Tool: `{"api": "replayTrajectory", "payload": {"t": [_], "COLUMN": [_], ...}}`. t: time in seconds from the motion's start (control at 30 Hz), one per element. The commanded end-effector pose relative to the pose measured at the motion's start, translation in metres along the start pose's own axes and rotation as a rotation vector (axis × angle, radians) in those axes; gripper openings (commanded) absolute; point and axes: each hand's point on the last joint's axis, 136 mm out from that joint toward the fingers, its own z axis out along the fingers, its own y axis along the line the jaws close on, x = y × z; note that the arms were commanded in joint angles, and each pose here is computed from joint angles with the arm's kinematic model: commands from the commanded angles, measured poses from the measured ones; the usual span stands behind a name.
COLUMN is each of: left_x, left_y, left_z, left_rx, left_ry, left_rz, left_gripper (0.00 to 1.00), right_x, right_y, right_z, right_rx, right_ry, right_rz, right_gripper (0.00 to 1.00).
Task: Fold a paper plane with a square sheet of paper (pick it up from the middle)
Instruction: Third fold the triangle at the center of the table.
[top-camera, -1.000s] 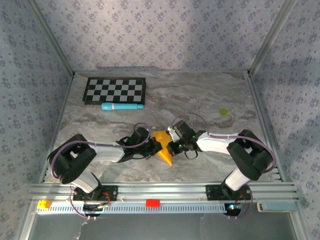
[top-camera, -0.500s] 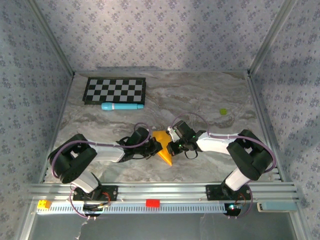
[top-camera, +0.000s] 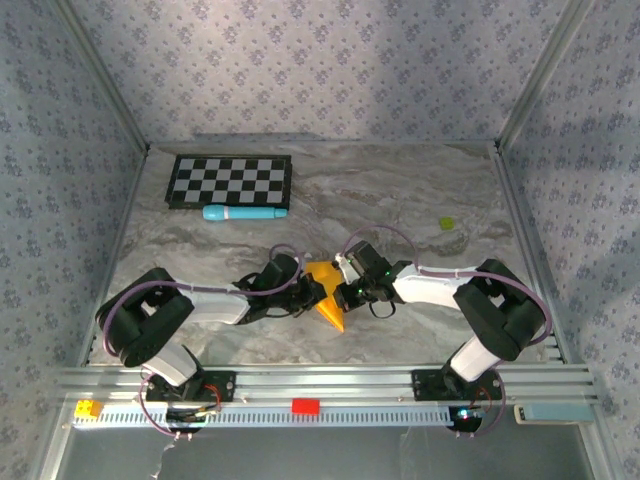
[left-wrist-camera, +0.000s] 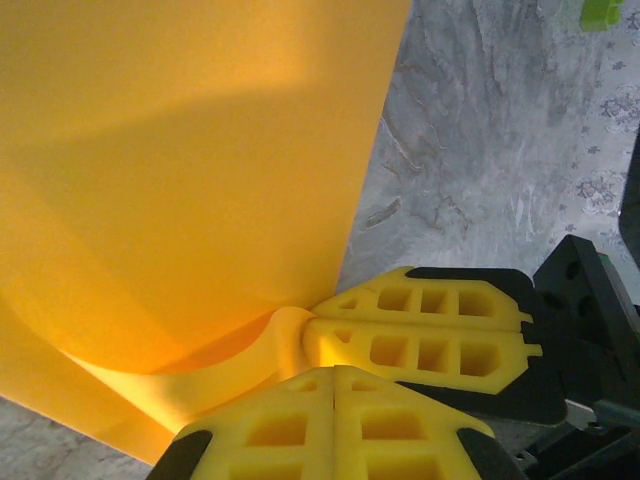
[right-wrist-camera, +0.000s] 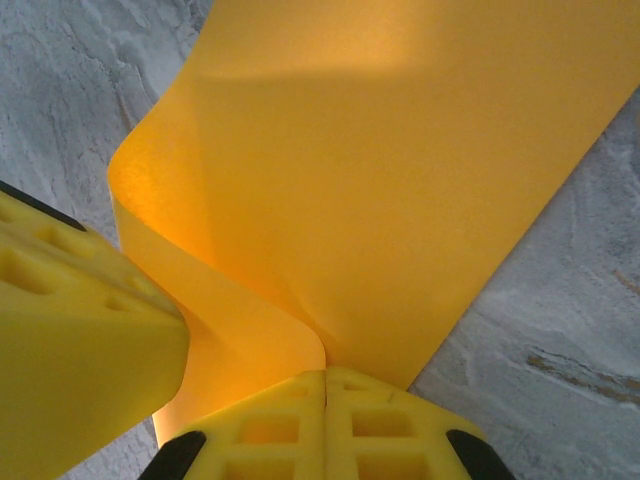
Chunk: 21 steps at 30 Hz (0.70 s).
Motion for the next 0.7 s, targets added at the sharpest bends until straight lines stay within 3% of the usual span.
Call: {"api": "replayTrajectory", "payload": {"t": [0.0,0.67], "left_x": [0.002,0.006], "left_y": [-0.010,0.044], "left_z": [0.004,0.009], "left_rx": [0.021,-0.154], "left_ry": [0.013,0.012], "left_rz": [0.020,-0.040], "left_gripper": [0.00,0.00], "right_x": [0.008,0.007], "right_y": [-0.007,-0.007], "right_z": [0.005,0.005], "right_rx": [0.033,0.031], "right_ry": [0.034,0.035], "right_rz": [0.020,0.019], "right_gripper": [0.00,0.00]}}
